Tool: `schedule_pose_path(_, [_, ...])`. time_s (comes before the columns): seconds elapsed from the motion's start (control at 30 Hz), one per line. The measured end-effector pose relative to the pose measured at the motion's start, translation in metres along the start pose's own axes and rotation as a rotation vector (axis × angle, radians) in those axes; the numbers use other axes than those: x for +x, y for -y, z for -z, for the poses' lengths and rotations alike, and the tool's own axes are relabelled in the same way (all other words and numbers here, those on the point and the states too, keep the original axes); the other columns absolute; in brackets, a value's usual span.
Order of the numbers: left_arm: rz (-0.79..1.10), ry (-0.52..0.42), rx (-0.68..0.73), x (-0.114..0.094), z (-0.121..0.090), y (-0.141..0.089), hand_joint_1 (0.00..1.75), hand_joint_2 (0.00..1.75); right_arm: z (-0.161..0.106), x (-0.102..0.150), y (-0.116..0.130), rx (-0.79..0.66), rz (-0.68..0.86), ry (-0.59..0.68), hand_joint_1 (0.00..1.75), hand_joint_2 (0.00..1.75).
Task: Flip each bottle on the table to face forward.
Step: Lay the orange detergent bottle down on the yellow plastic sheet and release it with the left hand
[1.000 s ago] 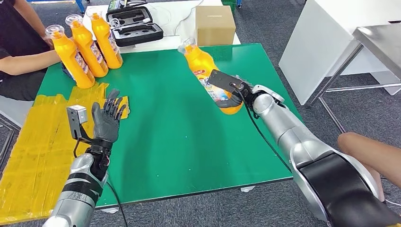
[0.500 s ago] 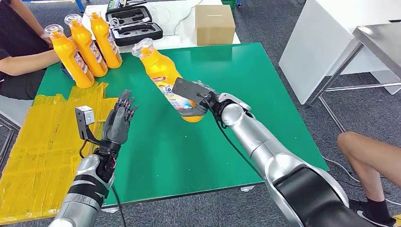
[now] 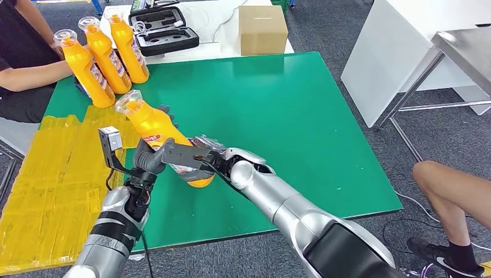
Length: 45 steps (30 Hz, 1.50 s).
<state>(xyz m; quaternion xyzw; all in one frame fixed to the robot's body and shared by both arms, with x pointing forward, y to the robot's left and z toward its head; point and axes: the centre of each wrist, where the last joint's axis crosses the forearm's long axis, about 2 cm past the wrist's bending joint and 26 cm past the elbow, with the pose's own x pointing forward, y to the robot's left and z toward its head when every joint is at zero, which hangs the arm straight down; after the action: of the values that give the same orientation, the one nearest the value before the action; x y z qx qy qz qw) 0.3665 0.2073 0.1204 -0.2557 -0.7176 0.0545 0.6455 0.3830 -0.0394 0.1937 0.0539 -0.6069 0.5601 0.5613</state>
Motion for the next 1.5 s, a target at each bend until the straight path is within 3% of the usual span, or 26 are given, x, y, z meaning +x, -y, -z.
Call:
schedule_pose_path(0.23, [-0.029,-0.004,-0.026,-0.003,-0.004,0.002,0.00,1.75,0.001,-0.001,-0.004,0.022,-0.014,-0.014,1.75,1.75])
schedule_pose_path(0.3, [-0.032,-0.007,-0.033,-0.004,-0.006,0.002,0.25,1.75,0.002,-0.002,-0.005,0.028,-0.018,-0.018,1.75,1.75])
schedule_pose_path(0.37, [-0.035,-0.013,-0.043,-0.005,-0.007,0.003,1.08,1.75,0.002,-0.002,-0.006,0.035,-0.026,-0.021,1.75,1.75])
schedule_pose_path(0.43, [-0.037,-0.020,-0.055,-0.006,-0.009,0.002,1.70,1.75,0.002,-0.002,-0.007,0.043,-0.036,-0.025,1.75,1.75])
schedule_pose_path(0.47, [-0.036,-0.021,-0.061,-0.006,-0.010,0.002,1.75,1.75,0.002,-0.002,-0.008,0.046,-0.041,-0.027,1.75,1.75])
schedule_pose_path(0.93, [0.035,0.026,-0.089,-0.004,-0.013,0.002,1.75,1.75,0.002,-0.004,-0.006,0.057,-0.071,-0.037,1.75,1.75])
schedule_pose_path(1.37, [0.121,0.070,-0.057,0.004,-0.008,0.005,1.75,1.75,0.000,-0.008,0.002,-0.017,-0.086,-0.039,1.75,1.75])
schedule_pose_path(1.4, [0.122,0.072,-0.057,0.004,-0.008,0.005,1.75,1.75,0.000,-0.008,0.002,-0.018,-0.086,-0.038,1.43,1.75])
schedule_pose_path(1.5, [0.138,0.077,-0.053,0.005,-0.008,0.005,1.75,1.75,0.000,-0.008,0.002,-0.028,-0.089,-0.036,0.12,0.44])
